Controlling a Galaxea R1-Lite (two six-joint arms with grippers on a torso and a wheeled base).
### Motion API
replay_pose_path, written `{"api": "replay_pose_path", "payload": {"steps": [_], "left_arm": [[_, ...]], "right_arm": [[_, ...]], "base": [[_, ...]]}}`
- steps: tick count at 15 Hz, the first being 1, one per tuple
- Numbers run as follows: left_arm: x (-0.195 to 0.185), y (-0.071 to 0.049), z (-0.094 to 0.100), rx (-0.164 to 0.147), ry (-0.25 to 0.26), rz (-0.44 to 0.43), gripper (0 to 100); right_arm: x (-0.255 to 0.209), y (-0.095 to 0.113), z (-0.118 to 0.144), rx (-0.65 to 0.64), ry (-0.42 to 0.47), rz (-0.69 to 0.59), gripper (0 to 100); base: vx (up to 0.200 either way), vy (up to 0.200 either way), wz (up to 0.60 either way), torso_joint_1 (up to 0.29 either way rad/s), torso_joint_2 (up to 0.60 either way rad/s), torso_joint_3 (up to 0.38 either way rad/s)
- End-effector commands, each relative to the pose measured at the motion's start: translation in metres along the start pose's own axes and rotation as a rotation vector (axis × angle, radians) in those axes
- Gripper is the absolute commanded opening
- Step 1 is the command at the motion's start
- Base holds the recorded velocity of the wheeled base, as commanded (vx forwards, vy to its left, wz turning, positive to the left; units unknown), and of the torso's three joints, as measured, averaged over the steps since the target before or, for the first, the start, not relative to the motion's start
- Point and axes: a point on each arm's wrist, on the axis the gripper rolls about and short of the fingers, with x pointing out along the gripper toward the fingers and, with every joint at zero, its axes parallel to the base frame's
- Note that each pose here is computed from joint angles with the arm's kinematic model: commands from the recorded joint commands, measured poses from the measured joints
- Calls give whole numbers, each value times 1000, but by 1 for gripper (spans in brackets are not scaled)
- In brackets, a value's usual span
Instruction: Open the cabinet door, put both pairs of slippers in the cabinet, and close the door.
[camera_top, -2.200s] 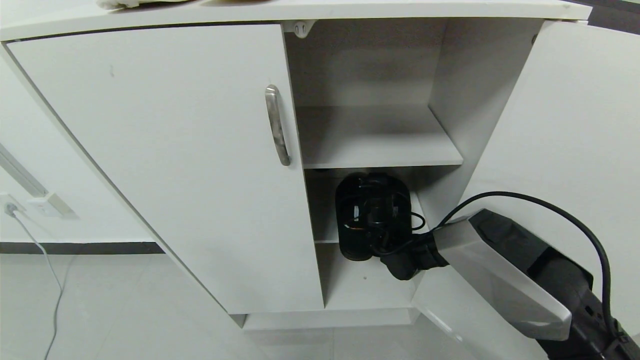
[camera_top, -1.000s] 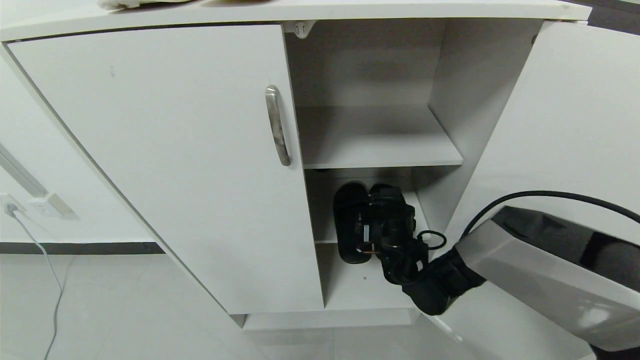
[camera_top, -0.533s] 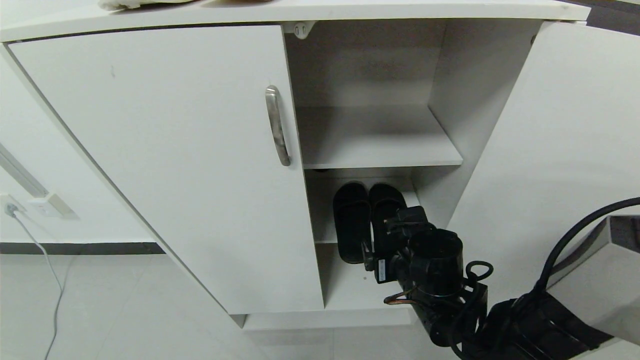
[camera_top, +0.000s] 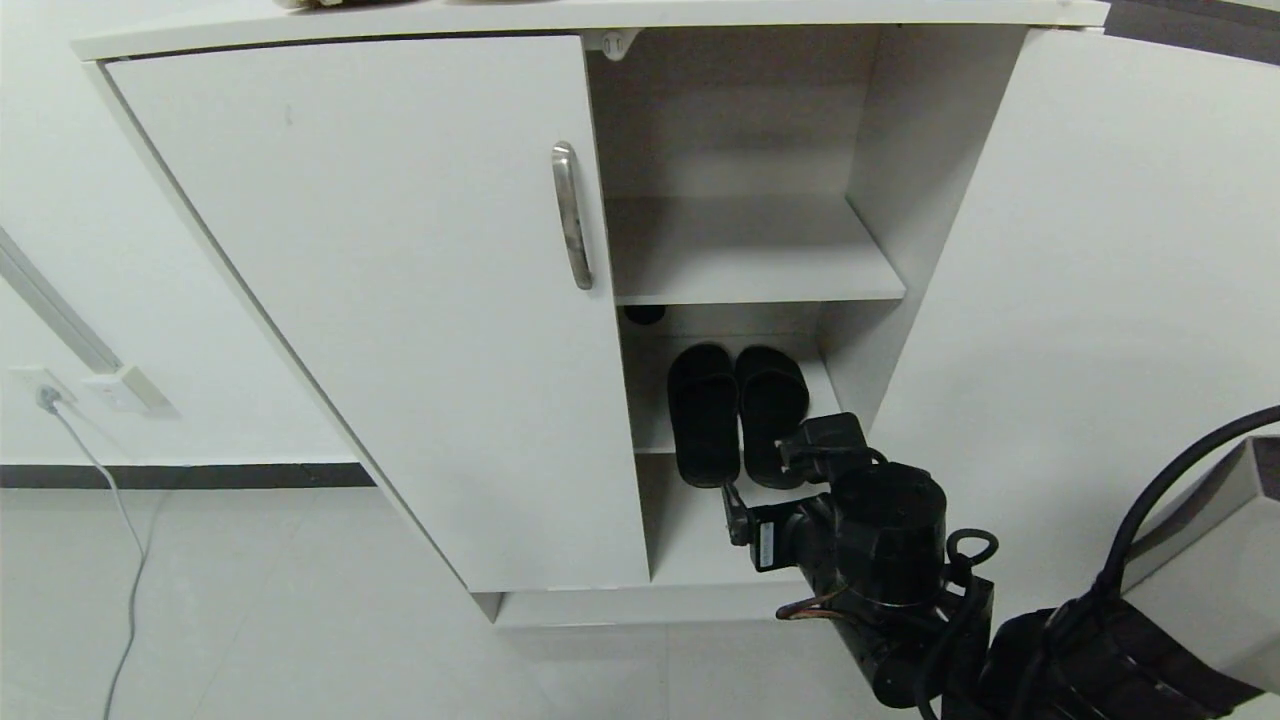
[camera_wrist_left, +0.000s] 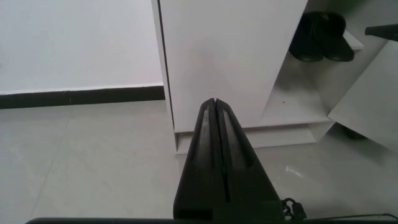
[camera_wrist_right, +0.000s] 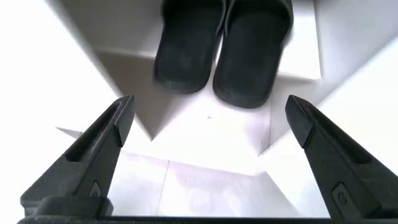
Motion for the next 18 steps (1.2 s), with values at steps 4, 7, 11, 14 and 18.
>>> {"api": "replay_pose_path", "payload": {"steps": [4, 7, 11, 14, 18], "left_arm": [[0, 0, 0, -1, 1, -2, 0], [0, 0, 0, 0, 1, -2, 0], [0, 0, 0, -1, 2, -4, 0], [0, 0, 0, 0, 1, -2, 0], [0, 0, 0, 2, 2, -2, 0]], "right_arm": [[-2, -1, -3, -3, 5, 11, 100], [-2, -1, -4, -4, 5, 14, 100], [-4, -1, -8, -22, 20, 19, 100], [-7, -1, -13, -34, 35, 28, 100], [-8, -2, -15, -36, 45, 54, 100]], "base": [[0, 0, 0, 0, 0, 0], [0, 0, 0, 0, 0, 0], [0, 0, 0, 5, 2, 118], [0, 0, 0, -1, 1, 196], [0, 0, 0, 2, 0, 68]]}}
